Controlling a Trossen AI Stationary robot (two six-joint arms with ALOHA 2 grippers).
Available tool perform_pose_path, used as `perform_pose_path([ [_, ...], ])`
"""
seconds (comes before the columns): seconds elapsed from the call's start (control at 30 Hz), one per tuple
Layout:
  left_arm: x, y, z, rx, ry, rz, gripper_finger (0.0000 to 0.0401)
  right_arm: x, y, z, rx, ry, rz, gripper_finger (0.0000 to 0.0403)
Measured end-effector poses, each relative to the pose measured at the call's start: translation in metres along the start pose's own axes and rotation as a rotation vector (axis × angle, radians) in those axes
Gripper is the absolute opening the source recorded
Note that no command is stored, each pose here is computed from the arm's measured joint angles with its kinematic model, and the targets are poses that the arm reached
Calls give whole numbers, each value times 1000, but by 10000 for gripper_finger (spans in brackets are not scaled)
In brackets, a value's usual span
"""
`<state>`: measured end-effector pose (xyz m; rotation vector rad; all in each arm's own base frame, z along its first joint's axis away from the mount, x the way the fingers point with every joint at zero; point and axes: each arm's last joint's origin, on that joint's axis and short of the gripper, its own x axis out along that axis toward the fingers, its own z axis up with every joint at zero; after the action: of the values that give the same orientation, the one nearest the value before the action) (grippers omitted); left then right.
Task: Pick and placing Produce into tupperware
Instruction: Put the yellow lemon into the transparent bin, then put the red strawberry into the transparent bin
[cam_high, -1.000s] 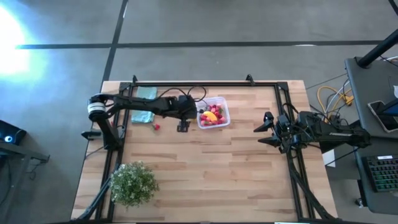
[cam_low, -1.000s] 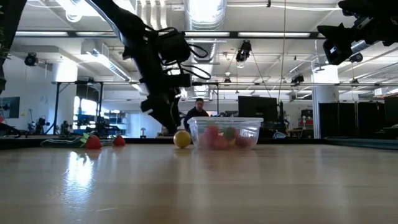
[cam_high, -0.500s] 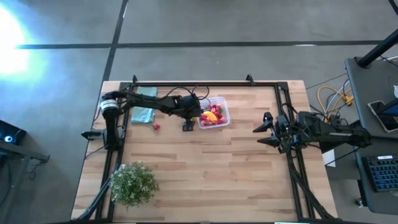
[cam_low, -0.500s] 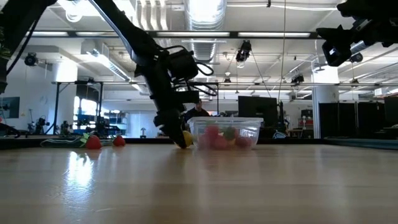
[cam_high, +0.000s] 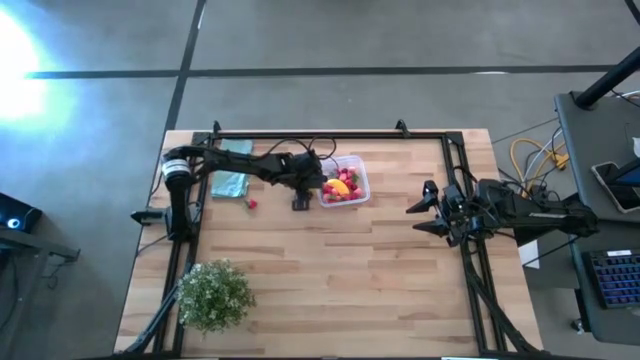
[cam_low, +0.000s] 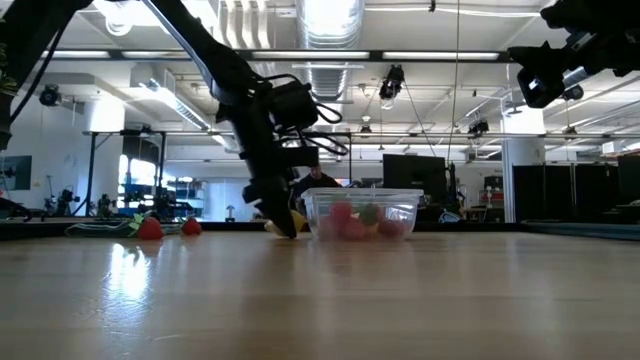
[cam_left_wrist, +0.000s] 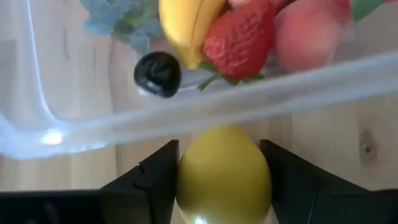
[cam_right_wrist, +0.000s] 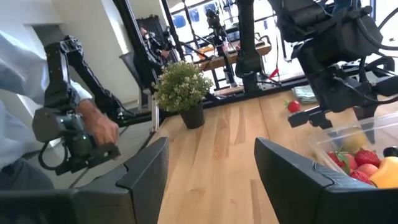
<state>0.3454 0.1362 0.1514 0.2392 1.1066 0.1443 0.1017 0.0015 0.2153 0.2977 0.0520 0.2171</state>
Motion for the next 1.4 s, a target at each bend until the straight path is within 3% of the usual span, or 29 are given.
perform_pose_path([
  [0.17,-9,1,-5,3,63,31,184,0,0,0,0,1,-1,228],
  [0.3,-36,4,-1,2,48,46,203,0,0,0,0,1,0,228],
  [0.43,-71,9,9,-3,-40,82,185,0,0,0,0,0,0,228],
  [0.63,-118,23,47,-9,-264,167,181,0,0,0,0,0,-1,228],
  [0.8,-115,23,85,17,-366,142,190,0,0,0,0,0,-1,228],
  [0.97,-83,18,108,40,-340,106,189,1,0,-1,2,8,-2,228],
  [1.13,-60,17,106,-3,-240,89,208,1,0,-1,3,8,-3,228],
  [1.4,-74,22,103,-126,-235,132,275,1,0,-1,2,7,-2,228],
])
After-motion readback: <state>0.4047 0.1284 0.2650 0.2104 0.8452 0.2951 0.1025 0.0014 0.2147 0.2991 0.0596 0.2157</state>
